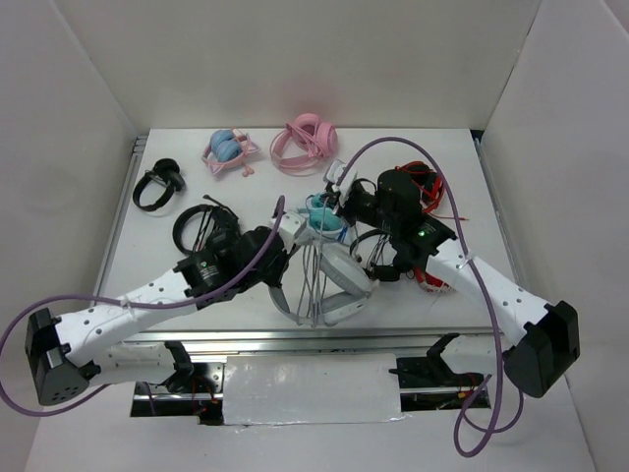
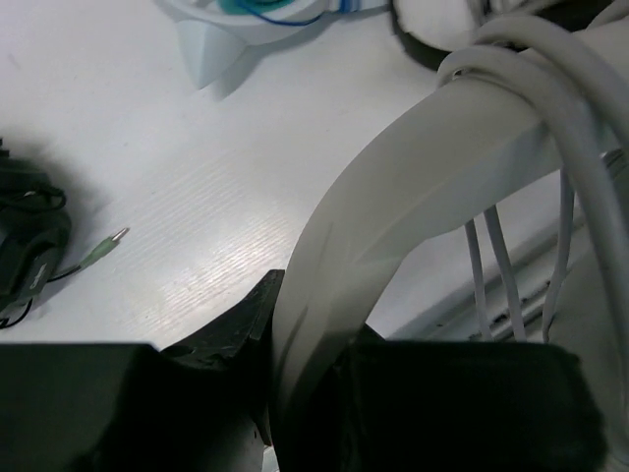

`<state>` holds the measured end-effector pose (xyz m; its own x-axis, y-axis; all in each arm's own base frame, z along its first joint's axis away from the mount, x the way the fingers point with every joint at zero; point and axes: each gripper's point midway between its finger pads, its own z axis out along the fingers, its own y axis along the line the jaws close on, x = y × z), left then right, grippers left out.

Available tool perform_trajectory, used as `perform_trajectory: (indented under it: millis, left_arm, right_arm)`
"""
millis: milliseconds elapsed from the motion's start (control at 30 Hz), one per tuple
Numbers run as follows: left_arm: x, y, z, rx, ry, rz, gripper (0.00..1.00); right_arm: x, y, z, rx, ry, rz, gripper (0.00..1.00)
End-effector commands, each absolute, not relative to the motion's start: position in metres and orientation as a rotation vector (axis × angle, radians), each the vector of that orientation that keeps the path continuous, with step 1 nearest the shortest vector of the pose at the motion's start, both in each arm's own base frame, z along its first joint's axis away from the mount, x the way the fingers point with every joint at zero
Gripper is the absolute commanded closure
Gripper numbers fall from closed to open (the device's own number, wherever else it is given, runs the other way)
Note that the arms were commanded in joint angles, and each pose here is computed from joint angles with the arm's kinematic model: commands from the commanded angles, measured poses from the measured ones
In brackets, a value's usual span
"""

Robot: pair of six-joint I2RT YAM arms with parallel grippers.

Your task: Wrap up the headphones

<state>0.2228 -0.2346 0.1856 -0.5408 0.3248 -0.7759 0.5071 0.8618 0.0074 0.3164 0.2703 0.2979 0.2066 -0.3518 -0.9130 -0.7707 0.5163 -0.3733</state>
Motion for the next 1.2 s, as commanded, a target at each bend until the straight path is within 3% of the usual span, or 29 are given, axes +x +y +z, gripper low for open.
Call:
perform_trajectory:
  millis: [0,167,367,533,733,833,1000,1167]
  left_arm:
    - [0.205,-0.265,0.248,0.668,1.990,-0.536,1.00]
    - [0.198,-0.264,0.311,0.632,1.832,-0.641,1.00]
    - [0.206,-0.260,0.381,0.571,1.719,-0.644,1.00]
    - [0.207,-0.265,0.437,0.574,1.643,-0.671,1.00]
    - [0.214,-0.257,0.466,0.498,1.612,-0.651,1.00]
    - [0.222,-0.248,0.471,0.409,1.616,-0.623,1.00]
    - [0.237,-0.229,0.470,0.213,1.634,-0.565,1.00]
    - [0.249,-0.209,0.461,0.050,1.649,-0.499,1.00]
  right_arm:
    - [0.311,0.279,0.312,-1.115,1.336,0.528,0.86]
    - [0.309,0.288,0.282,-1.128,1.380,0.686,0.82]
    - [0.299,0.308,0.257,-1.108,1.381,0.895,0.69]
    - [0.299,0.329,0.232,-1.099,1.433,0.999,0.65]
    - [0.283,0.336,0.205,-1.032,1.453,1.096,0.64]
    - [0.265,0.336,0.199,-0.983,1.457,1.162,0.70]
    - [0.236,0.329,0.209,-0.831,1.396,1.228,0.97]
    - [0.212,0.325,0.207,-0.739,1.394,1.224,1.00]
